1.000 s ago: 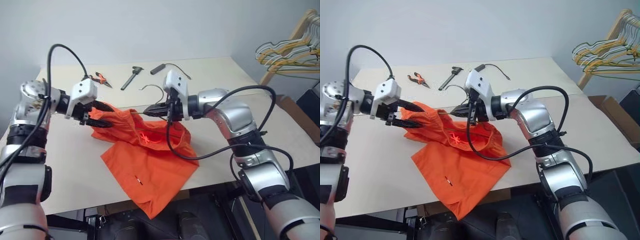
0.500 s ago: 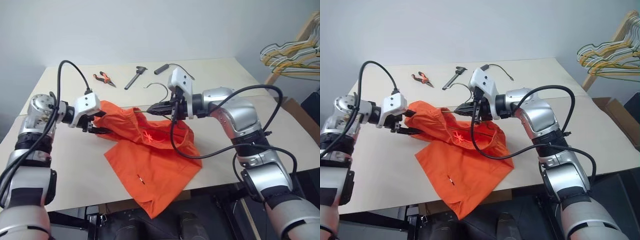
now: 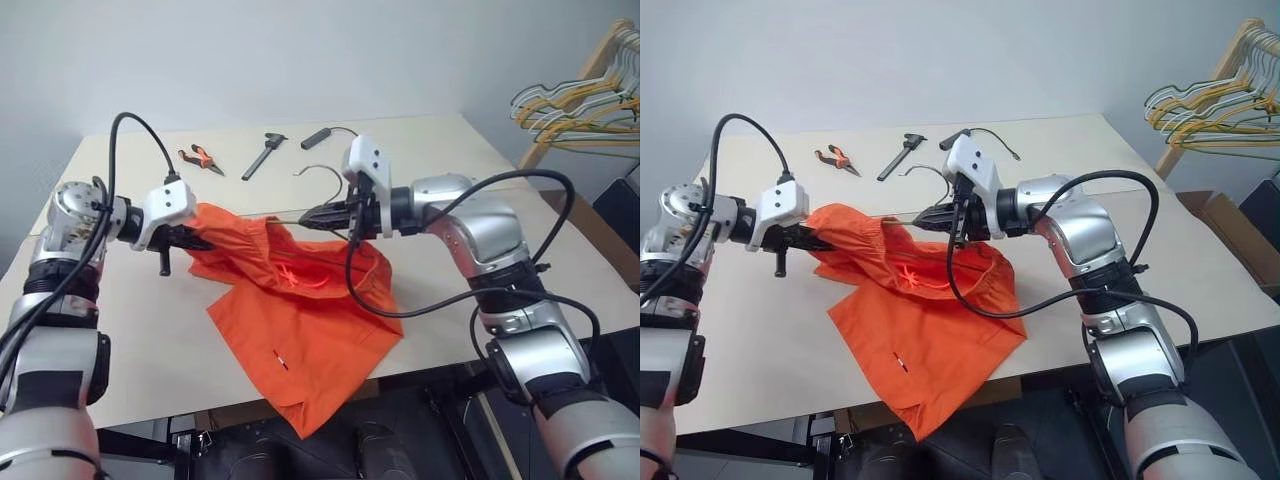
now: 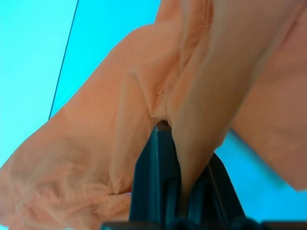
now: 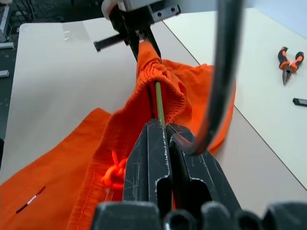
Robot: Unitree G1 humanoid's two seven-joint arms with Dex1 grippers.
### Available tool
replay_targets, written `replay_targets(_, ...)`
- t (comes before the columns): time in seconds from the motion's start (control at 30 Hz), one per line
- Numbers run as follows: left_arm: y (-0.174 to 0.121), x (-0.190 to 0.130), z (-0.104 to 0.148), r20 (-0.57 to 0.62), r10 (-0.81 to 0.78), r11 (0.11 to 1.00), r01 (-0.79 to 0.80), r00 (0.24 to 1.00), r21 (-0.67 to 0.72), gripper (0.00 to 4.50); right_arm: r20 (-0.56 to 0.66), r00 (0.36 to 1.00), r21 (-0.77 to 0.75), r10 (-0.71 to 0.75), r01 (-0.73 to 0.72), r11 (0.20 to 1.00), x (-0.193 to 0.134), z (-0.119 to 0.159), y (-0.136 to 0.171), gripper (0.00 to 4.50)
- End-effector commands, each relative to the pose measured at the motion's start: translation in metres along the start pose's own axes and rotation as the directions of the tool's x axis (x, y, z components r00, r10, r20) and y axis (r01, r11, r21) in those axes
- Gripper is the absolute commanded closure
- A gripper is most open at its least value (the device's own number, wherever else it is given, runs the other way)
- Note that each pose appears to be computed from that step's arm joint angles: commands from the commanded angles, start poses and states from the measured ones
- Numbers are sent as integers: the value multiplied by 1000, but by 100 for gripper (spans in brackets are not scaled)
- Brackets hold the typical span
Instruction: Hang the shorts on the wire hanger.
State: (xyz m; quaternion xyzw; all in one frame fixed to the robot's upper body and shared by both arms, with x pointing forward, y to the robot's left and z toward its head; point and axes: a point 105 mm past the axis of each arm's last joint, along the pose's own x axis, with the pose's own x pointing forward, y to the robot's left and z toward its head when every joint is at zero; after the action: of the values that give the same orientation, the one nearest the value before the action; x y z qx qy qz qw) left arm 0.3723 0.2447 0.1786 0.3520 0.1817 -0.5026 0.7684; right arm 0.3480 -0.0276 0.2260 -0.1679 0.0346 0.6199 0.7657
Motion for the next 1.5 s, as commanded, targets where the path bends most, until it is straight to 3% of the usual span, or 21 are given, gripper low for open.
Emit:
replay_targets(0.03,9,-22,14,20,47,997,-48,999,54,445,-19,1000,-88,-20,19,996,-6,0,0,450)
replay_targets(0.57,16,-20,20,75,104,994,-107,992,31,445,-99,990,-185,-96,77,980,-16,-11,-5,450)
replay_targets(0.93,5,-13,5,9,52,997,-53,999,49,445,13,995,-30,-98,99,995,-27,12,-9,450)
replay_targets(1.33,-2,-6,-9,-88,48,986,-34,995,161,445,36,996,35,-76,74,997,-36,37,-20,450)
replay_targets(1.5,4,-5,0,-38,92,980,-84,995,182,289,7,998,23,-63,62,998,-33,36,-21,450)
